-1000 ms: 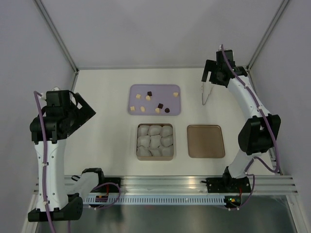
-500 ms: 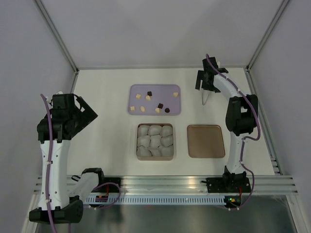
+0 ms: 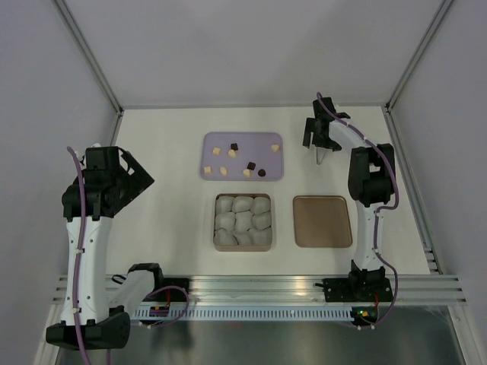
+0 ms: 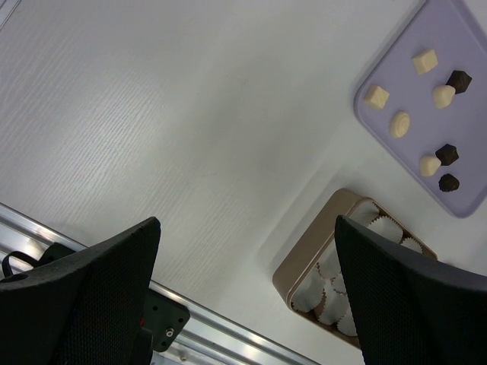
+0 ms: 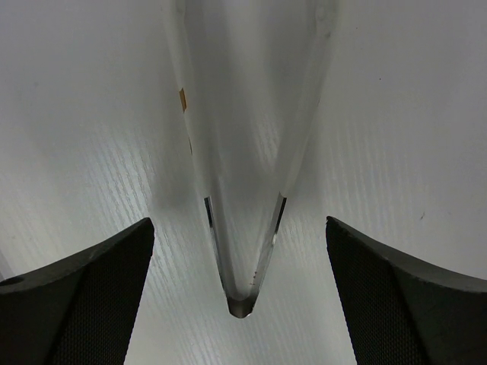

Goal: Pack the chocolate

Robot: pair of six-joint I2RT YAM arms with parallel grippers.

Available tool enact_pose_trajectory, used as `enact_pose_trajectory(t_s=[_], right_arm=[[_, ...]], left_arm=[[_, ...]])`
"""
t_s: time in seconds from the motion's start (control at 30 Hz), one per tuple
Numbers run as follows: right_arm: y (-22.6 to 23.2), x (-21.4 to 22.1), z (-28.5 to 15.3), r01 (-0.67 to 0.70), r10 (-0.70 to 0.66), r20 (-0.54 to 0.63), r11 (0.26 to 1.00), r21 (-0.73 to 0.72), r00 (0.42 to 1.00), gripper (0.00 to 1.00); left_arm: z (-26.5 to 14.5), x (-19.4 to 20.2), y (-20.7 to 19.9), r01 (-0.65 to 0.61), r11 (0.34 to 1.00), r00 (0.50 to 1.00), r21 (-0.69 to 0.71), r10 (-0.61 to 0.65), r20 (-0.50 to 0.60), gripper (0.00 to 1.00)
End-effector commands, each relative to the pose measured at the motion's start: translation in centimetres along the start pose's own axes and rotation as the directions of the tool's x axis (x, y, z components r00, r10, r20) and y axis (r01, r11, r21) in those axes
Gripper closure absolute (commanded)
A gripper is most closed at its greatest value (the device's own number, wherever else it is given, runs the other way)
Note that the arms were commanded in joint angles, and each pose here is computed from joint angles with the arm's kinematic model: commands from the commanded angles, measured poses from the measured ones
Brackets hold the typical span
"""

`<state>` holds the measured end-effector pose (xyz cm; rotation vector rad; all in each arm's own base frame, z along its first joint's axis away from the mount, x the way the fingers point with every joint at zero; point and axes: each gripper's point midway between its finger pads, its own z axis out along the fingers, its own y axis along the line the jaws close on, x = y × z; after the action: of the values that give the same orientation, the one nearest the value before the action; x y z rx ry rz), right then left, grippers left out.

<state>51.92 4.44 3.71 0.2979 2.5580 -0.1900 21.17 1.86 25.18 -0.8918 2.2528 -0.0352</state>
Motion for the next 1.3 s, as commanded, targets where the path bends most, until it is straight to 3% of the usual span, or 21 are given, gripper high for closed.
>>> enact_pose_trajectory(t_s=[0.0,0.43,1.27], right_arm=[[0.6,-1.6,0.4,-0.026,0.027,0.047,1.000,-0.014,0.999,0.02],[0.7,-0.3,1.8,-0.023,0.024,0.007,0.999,-0.022,1.000,0.02],[-0.8,5.1,4.1,-0.057,0.053,-0.097,0.998,-0.033,0.994,0.27]], left_arm=[[0.2,-1.0,-0.1,0.022,1.000,0.999,0.001,-0.022,0.048,0.00],[0.1,-1.0,0.4,-0.005,1.000,0.998,-0.007,0.006,0.067,0.00],[-0.4,-1.2,1.0,0.000,1.000,0.995,-0.015,0.001,0.100,0.00]])
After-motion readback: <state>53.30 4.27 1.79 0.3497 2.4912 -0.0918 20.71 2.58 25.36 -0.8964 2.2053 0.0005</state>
